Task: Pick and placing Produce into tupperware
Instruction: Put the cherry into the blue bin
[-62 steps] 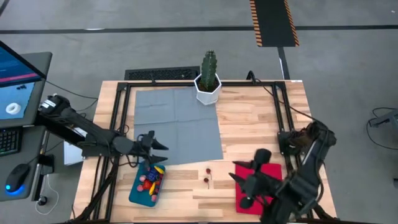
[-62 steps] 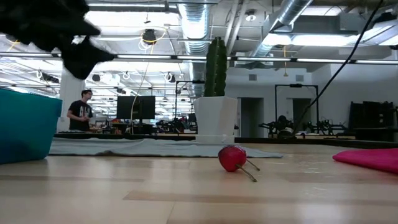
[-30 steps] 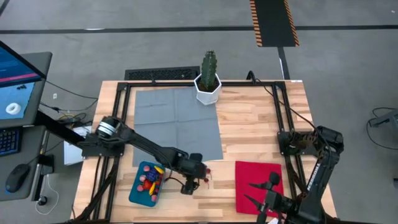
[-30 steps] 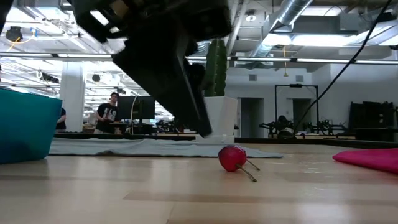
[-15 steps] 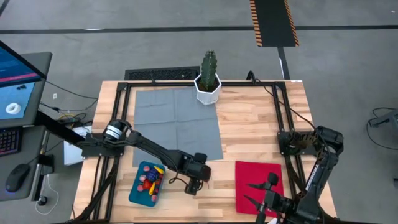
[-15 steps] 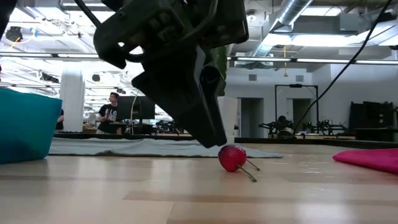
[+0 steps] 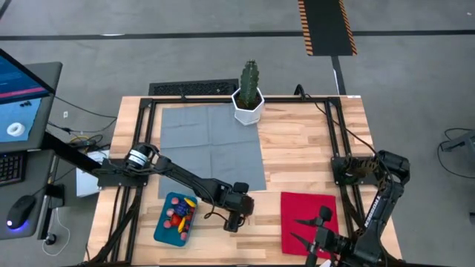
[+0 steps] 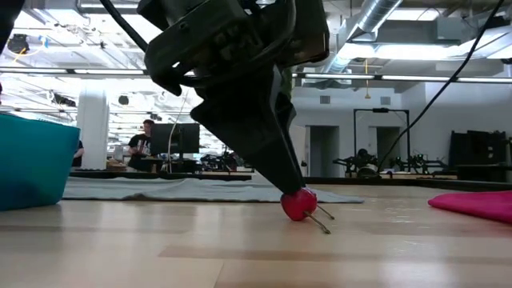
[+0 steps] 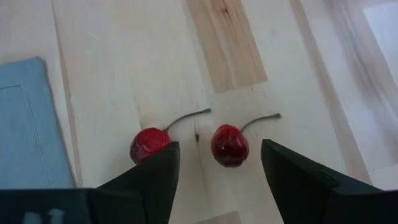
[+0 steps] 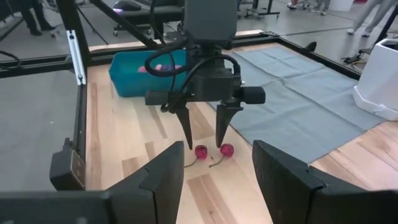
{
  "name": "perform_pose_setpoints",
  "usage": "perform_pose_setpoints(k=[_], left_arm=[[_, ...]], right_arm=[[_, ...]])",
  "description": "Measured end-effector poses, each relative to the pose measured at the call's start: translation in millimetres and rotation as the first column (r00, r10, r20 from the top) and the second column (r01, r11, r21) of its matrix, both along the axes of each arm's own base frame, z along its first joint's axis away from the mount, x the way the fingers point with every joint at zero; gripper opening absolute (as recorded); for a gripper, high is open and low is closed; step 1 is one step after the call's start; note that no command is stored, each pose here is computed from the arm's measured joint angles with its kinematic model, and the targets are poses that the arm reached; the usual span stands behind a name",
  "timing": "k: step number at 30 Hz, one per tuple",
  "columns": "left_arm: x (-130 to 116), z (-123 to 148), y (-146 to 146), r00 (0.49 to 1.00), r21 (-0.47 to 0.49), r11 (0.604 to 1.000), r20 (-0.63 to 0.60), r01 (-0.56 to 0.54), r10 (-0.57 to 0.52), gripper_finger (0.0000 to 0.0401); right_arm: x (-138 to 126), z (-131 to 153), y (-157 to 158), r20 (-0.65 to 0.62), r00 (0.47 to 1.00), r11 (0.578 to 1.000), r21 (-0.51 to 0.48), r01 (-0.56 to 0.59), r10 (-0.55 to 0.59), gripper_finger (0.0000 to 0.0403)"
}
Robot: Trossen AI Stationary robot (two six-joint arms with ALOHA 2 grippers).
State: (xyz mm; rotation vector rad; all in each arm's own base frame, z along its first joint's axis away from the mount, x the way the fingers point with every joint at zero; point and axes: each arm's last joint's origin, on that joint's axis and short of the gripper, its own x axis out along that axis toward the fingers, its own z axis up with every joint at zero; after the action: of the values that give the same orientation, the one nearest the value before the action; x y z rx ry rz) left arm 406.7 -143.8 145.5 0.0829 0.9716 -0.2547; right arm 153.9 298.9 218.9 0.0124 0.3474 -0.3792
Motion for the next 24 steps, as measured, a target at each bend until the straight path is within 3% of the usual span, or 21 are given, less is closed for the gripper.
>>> perform_pose_setpoints(k=[11, 24], left_arm=[[1.6, 1.4, -1.7, 1.0, -0.042, 0.999, 0.013, 0.018, -0.017, 0.0122], [0.2, -1.2, -2.2, 1.0, -0.055, 0.998, 0.01, 0.008, -0.007, 0.0126]], right_arm=[[0.1, 0.0, 0.3, 0.001, 1.0, 1.0, 0.004, 0.0, 0.0, 0.0214], [0.4, 0.0, 0.8, 0.004, 1.0, 1.0, 0.01, 0.0, 0.0, 0.0214]])
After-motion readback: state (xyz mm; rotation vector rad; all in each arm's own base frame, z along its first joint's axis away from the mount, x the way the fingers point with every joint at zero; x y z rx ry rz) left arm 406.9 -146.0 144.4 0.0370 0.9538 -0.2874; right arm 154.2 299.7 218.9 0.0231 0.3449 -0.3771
